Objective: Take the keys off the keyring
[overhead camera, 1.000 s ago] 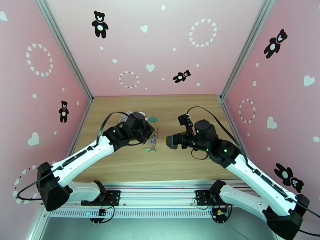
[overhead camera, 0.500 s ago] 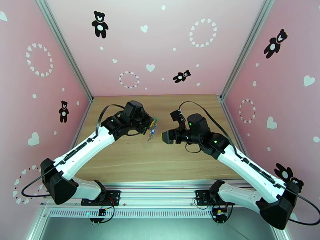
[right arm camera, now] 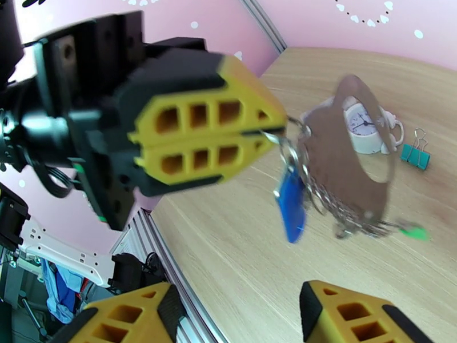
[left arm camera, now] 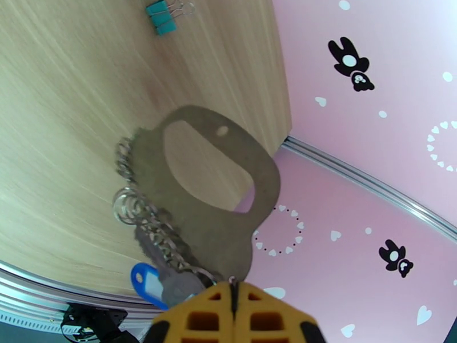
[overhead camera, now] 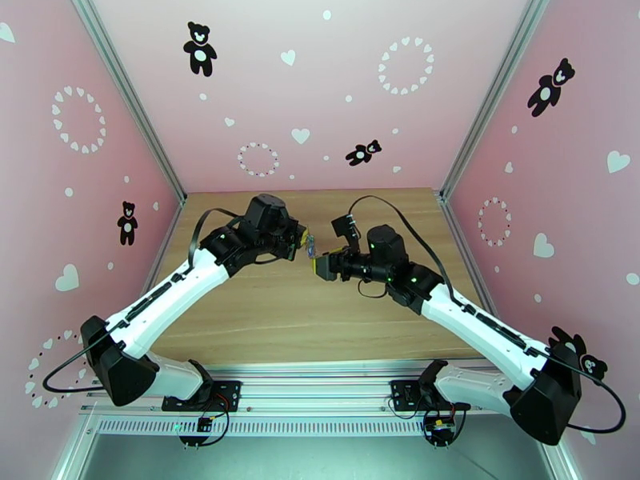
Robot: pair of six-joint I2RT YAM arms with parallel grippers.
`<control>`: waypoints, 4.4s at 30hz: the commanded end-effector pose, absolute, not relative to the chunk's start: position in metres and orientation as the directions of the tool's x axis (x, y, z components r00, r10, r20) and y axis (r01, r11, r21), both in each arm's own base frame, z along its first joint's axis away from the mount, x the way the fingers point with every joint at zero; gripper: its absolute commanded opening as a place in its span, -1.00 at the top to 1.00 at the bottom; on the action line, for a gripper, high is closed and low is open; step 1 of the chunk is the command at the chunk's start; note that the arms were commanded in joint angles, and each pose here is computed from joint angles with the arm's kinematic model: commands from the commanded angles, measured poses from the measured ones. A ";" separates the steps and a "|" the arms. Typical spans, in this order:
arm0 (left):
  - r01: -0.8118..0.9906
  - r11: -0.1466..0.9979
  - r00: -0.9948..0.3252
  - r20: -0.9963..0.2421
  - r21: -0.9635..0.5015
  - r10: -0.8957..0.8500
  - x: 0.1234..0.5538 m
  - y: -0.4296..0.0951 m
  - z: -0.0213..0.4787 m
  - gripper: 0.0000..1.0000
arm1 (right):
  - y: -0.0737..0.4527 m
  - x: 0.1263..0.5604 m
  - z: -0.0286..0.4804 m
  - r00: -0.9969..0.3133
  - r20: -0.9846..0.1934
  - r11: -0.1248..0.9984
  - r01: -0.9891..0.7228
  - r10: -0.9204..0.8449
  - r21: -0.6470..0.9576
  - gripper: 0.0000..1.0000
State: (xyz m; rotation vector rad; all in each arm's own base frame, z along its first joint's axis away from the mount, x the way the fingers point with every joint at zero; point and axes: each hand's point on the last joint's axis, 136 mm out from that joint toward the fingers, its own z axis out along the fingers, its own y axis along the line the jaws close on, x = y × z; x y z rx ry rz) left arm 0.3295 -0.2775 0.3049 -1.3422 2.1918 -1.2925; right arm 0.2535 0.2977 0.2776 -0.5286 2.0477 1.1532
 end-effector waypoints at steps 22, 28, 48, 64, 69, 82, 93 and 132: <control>-0.570 0.084 -0.495 0.260 -0.818 -0.829 0.343 -0.305 0.334 1.00 | 0.279 0.281 0.310 -0.612 -0.786 0.576 -0.611 0.091 0.543 -0.22; -0.564 0.079 -0.500 0.264 -0.822 -0.825 0.344 -0.310 0.340 1.00 | 0.289 0.280 0.324 -0.594 -0.800 0.510 -0.664 0.085 0.547 -0.23; -0.551 0.063 -0.502 0.269 -0.832 -0.822 0.344 -0.315 0.349 1.00 | 0.273 0.289 0.315 -0.563 -0.825 0.626 -0.630 0.040 0.460 -0.18; -0.541 0.057 -0.515 0.277 -0.839 -0.811 0.343 -0.325 0.355 1.00 | 0.286 0.301 0.319 -0.563 -0.826 0.605 -0.647 0.033 0.464 -0.12; -0.532 0.057 -0.518 0.271 -0.845 -0.812 0.342 -0.326 0.360 1.00 | 0.291 0.300 0.324 -0.552 -0.833 0.574 -0.670 0.037 0.470 -0.04; -0.528 0.059 -0.523 0.270 -0.847 -0.809 0.341 -0.328 0.361 1.00 | 0.279 0.304 0.340 -0.519 -0.852 0.626 -0.642 0.070 0.443 0.19; -0.522 0.054 -0.530 0.274 -0.851 -0.803 0.338 -0.333 0.365 1.00 | 0.285 0.312 0.343 -0.508 -0.858 0.618 -0.652 0.075 0.440 0.43; -0.245 0.328 -0.571 -0.137 -0.912 -0.809 0.345 -0.239 0.379 -0.12 | 0.264 0.277 0.376 -0.755 -0.651 0.610 -0.480 0.079 0.630 1.00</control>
